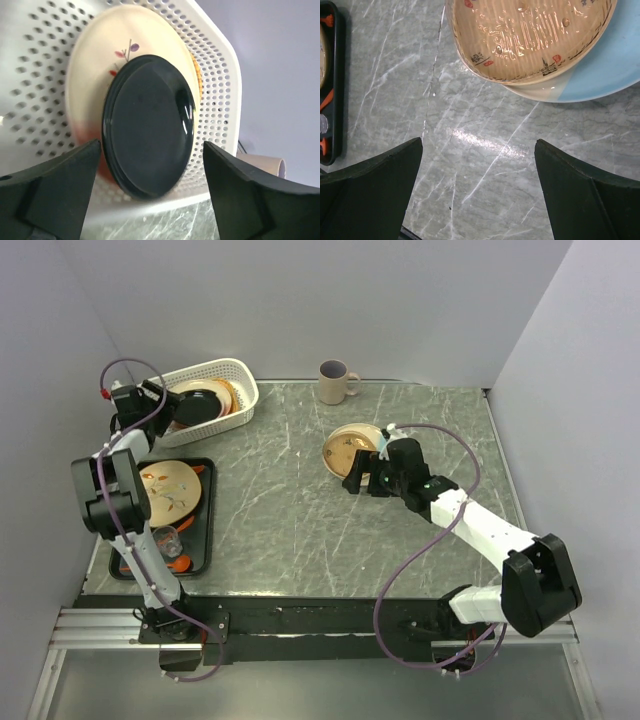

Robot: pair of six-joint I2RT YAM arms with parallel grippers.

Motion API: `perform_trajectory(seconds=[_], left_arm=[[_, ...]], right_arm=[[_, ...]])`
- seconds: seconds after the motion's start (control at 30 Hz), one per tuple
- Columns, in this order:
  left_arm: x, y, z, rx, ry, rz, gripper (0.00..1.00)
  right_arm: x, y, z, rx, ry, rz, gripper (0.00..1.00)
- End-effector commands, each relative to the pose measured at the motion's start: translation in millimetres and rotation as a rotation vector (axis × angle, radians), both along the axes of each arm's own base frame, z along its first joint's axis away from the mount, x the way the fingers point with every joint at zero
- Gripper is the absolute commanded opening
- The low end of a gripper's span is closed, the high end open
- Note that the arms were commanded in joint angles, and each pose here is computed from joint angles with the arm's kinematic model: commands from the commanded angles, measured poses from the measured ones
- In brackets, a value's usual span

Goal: Place the plates into the plastic bin on the countertop
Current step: Place the plate in the plastic bin, then pick up the plate at the center of the board.

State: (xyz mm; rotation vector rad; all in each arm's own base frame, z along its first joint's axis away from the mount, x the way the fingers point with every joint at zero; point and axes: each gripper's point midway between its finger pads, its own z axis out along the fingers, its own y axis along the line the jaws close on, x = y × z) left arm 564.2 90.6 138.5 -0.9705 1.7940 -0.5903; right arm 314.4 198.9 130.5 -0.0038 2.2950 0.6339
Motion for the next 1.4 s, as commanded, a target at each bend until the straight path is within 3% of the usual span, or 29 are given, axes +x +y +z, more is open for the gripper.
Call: perform_trajectory(seconds=[0.0,0.2,0.5,0.8,1.07,1.37], left_arm=[[-20.0,20.4,62.2,0.110,-0.100,0.109,0.91],[-34.2,20.6,81.5,0.110,-0.121,0.136,0.95],[-43.7,-17.0,86.4,0.059,-0.167,-0.004,0.96],[-53.2,-98.4,100.3,0.104,-0.196,-0.207,0.96],[-59.2,-179.4,82.1,0.099,-0.176,-0.387,0.94],[-76.3,-251.1,26.9,0.061,-0.089,-0.539,0.91]], right_arm=[[6.0,-7.7,19.1,0.012,-0.064,-0.025,1.00],[6.6,-9.3,19.4,0.014,-0.063,-0.030,1.00],[15.4,-18.2,16.0,-0.003,-0.062,-0.057,1.00],[36.9,-46.1,15.9,0.017,-0.056,-0.143,1.00],[53.1,-45.5,5.0,0.070,-0.035,-0.182,0.99],[71.0,-45.2,-17.3,0.106,0.011,-0.219,0.77]])
